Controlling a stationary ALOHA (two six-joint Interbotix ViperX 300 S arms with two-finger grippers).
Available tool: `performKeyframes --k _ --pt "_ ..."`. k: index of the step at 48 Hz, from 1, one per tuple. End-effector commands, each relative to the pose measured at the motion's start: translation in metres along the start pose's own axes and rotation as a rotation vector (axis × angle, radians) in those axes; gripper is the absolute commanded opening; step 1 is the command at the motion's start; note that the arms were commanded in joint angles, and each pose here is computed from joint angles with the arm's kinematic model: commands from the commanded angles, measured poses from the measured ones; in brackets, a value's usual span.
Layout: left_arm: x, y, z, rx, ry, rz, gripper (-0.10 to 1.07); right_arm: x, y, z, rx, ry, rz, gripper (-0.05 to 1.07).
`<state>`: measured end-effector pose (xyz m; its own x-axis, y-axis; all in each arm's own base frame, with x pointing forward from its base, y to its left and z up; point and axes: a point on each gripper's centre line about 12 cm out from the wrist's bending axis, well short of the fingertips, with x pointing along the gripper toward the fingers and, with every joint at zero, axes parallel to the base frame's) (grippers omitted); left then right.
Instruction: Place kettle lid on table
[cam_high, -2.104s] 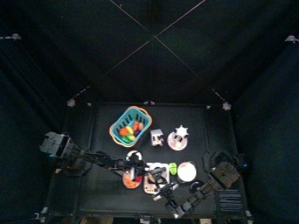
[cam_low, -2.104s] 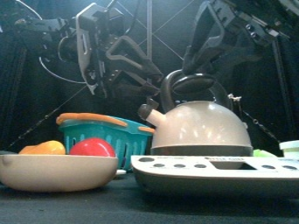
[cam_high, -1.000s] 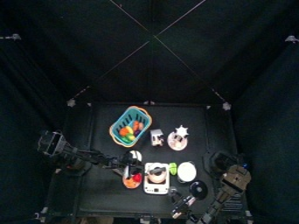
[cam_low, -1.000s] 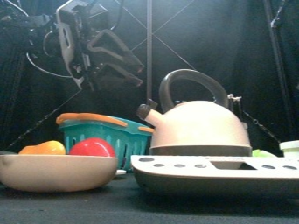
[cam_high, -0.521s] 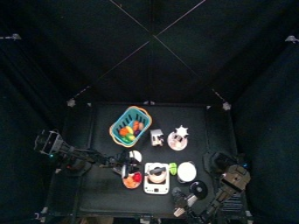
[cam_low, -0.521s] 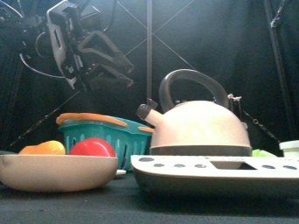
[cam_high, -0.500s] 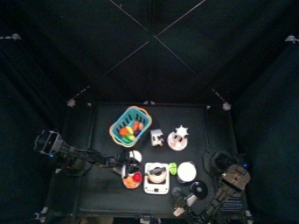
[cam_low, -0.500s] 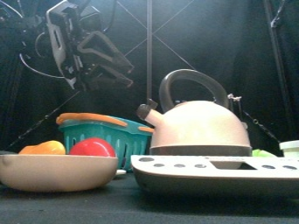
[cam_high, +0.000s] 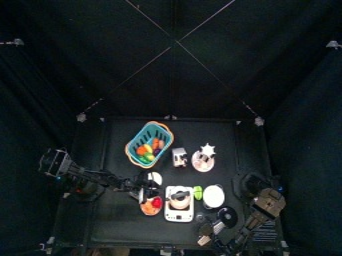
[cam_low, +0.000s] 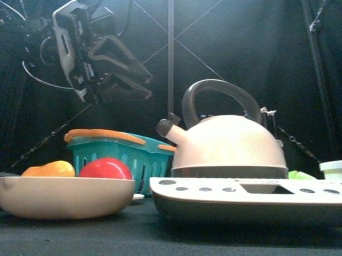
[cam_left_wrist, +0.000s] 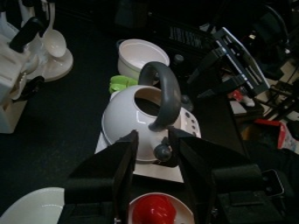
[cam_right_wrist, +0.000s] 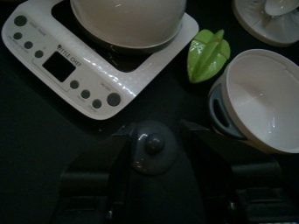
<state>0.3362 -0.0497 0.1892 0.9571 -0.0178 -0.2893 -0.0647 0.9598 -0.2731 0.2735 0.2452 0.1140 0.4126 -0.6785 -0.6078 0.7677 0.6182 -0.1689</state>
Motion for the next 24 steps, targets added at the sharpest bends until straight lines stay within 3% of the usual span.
performKeyframes --k 1,24 --pt "-0.001 -0.002 0.009 -0.005 -0.028 -0.005 0.75 -0.005 0.000 0.009 0.019 0.008 0.017 0.83" --pt "-0.001 -0.002 0.009 -0.005 -0.028 -0.005 0.75 -0.007 -0.001 0.029 0.025 -0.078 0.080 0.83"
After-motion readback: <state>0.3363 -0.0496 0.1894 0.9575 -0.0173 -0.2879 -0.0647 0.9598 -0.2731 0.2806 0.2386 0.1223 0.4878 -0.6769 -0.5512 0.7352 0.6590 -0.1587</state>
